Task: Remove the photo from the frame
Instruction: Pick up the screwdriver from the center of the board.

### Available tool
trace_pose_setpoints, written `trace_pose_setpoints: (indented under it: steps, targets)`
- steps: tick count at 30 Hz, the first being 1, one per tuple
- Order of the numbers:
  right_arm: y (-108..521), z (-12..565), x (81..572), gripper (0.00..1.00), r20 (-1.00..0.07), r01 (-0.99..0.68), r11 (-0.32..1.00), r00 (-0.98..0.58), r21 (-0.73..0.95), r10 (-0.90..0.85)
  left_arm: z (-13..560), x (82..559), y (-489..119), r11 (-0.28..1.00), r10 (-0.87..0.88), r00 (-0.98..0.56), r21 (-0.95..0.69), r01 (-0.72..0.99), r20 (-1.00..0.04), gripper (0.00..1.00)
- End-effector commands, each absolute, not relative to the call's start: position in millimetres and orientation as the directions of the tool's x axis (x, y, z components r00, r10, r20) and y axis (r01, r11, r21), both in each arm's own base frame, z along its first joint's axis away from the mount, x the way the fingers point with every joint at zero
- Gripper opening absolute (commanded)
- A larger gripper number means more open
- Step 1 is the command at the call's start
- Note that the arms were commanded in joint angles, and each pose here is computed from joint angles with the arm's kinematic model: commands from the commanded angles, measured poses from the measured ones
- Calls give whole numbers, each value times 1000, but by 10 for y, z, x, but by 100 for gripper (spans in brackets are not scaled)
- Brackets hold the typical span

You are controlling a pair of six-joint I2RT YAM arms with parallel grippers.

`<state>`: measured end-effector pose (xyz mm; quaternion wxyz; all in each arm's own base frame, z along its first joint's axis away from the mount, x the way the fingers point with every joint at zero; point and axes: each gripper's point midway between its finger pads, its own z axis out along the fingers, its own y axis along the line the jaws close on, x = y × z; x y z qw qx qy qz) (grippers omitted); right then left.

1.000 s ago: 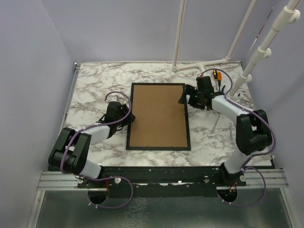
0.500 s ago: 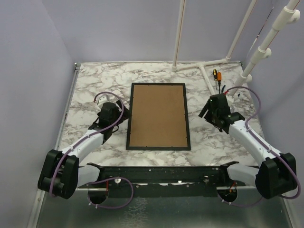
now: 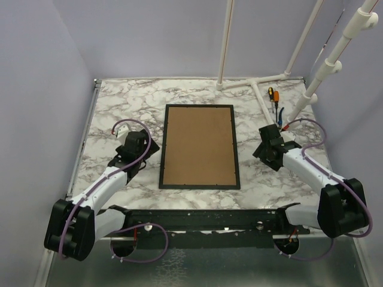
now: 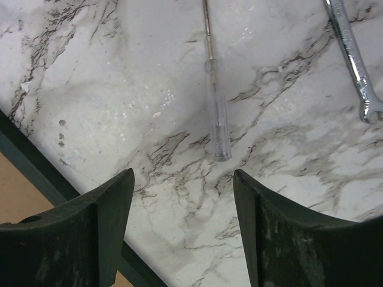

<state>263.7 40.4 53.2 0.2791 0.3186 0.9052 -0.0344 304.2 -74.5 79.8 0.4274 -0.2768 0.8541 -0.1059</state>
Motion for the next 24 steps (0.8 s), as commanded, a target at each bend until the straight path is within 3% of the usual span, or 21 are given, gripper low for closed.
trace_pose_setpoints:
  steps: [1, 7, 20, 24]
  targets:
    - [164, 533, 2553, 68, -567, 655, 756, -617, 14, 546, 863, 3007, -658, 824, -559, -449, -408, -394, -697, 99]
    - [43, 453, 2531, 68, -543, 663, 749, -628, 2, 558, 897, 3002, -655, 824, -560, -440, -414, -388, -702, 99]
    - [117, 173, 2607, 56, -462, 606, 795, -695, 38, 551, 914, 2992, -667, 825, -559, -441, -420, -378, -702, 99]
    - [107, 107, 2593, 38, -447, 615, 788, -698, 25, 559, 943, 3013, -697, 819, -569, -439, -435, -374, -695, 99]
